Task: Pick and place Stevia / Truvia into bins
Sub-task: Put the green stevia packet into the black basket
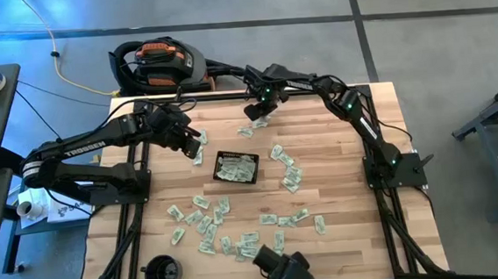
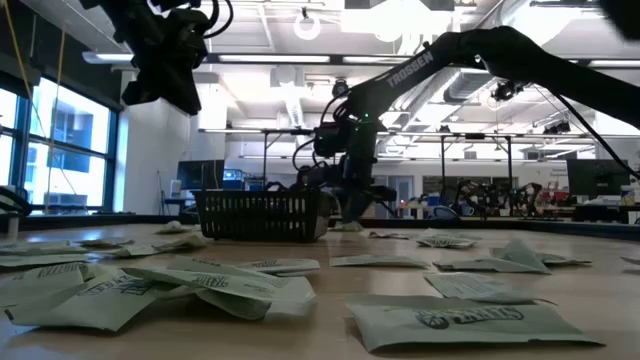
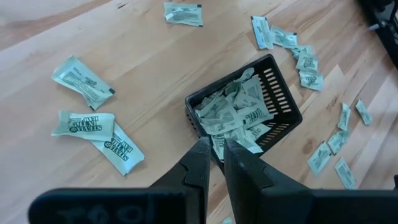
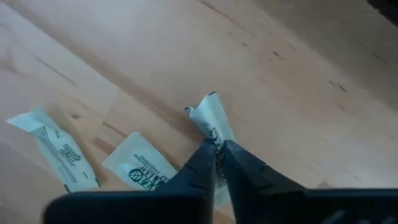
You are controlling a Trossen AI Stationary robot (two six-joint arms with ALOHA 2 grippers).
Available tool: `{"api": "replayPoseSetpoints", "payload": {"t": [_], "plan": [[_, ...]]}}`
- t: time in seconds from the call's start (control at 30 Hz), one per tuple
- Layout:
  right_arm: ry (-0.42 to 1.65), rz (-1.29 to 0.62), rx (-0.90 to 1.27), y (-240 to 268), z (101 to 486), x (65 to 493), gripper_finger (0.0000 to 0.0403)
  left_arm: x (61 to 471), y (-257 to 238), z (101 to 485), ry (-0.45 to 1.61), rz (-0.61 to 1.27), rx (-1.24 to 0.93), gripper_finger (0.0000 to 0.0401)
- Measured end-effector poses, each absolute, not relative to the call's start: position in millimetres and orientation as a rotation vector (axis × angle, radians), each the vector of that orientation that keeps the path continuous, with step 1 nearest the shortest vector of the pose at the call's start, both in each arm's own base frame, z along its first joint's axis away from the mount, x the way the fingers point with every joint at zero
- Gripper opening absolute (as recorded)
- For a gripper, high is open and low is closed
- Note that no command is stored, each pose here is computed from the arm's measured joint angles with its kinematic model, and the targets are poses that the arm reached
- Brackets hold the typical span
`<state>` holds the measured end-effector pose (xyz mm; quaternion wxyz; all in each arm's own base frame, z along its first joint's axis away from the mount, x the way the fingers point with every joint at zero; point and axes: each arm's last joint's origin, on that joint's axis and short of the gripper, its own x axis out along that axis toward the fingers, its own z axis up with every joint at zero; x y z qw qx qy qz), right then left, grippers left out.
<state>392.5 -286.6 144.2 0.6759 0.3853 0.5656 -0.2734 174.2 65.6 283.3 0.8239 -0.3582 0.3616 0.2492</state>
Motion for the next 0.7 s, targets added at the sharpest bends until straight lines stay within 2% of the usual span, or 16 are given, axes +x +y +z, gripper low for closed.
{"api": "replayPoseSetpoints", "payload": {"t": [0.07, 0.17, 0.33, 0.53, 0.7], "plan": [[1.27, -0.597, 0.863, -286, 146, 393, 0.0007, 174, 66, 283, 0.771, 0.541, -0.756, 0.0083], [1.244, -0.589, 0.858, -286, 156, 392, 0.0009, 174, 66, 283, 0.771, 0.541, -0.749, 0.0083], [1.16, -0.484, 0.791, -265, 201, 399, 0.0003, 174, 66, 283, 0.775, 0.536, -0.735, 0.0083], [1.165, -0.143, 0.58, -192, 255, 413, 0.0003, 173, 66, 283, 0.786, 0.529, -0.716, 0.0083], [1.235, 0.073, 0.481, -127, 251, 434, 0.0017, 173, 66, 283, 0.794, 0.517, -0.689, 0.0083]]}}
